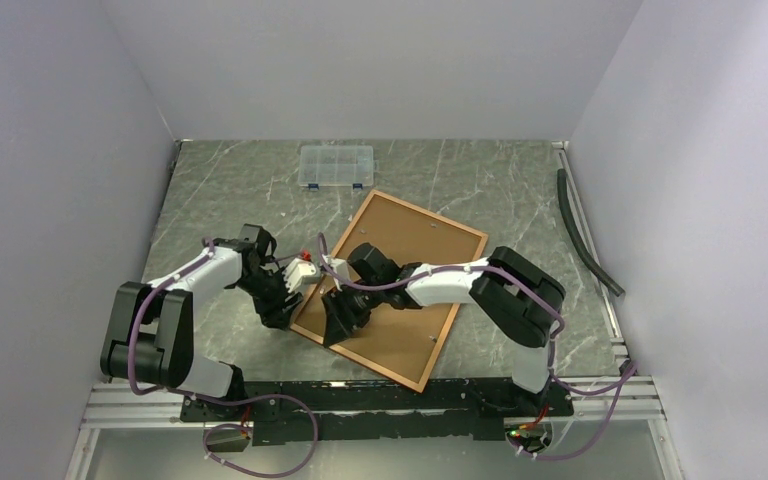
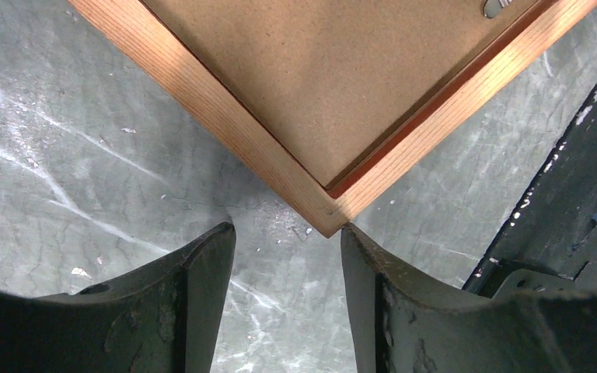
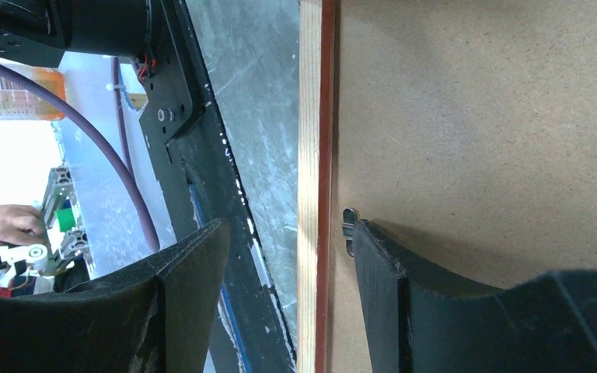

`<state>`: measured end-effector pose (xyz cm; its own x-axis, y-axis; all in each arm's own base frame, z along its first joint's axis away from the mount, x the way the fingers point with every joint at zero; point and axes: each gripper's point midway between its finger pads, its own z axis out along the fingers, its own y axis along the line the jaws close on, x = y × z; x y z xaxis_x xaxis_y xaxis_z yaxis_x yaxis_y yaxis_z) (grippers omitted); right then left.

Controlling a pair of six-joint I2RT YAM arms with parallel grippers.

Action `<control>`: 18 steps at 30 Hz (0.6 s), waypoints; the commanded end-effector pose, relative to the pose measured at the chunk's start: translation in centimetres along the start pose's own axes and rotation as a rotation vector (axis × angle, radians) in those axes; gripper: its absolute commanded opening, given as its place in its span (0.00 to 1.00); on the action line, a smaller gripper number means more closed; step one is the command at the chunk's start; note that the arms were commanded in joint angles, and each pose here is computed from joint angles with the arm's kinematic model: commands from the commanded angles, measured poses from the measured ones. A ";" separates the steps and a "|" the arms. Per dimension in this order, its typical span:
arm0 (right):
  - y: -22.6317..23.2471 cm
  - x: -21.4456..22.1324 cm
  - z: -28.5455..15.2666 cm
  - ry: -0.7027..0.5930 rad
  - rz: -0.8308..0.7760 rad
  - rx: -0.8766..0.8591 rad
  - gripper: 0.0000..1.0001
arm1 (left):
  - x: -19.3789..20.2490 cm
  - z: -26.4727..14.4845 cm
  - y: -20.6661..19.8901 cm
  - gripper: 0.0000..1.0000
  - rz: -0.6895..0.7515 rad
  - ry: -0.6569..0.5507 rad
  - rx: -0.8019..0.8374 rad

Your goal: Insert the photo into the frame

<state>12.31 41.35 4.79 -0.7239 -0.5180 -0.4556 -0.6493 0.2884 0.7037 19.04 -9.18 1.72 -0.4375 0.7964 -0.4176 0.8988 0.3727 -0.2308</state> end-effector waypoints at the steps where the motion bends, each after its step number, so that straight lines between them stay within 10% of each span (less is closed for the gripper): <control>1: 2.7 1.5 2.0 0.079 -0.175 -0.148 0.64 | -0.8 1.4 2.5 0.59 0.011 -0.011 -0.072; 12: -0.5 -9.9 -7.6 -0.395 -0.087 -0.067 0.79 | -2.4 1.2 6.9 0.53 -0.140 -0.005 -0.204; 18: -8.3 -15.8 -18.2 -0.626 -0.034 0.279 0.88 | -2.5 0.9 7.9 0.53 -0.204 0.009 -0.212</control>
<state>24.91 36.48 10.81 -0.7768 -0.1676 -0.6070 -0.6212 0.3620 0.6950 23.79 -10.08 1.79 -0.6050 0.7013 -0.3770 0.7951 0.5566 -0.2407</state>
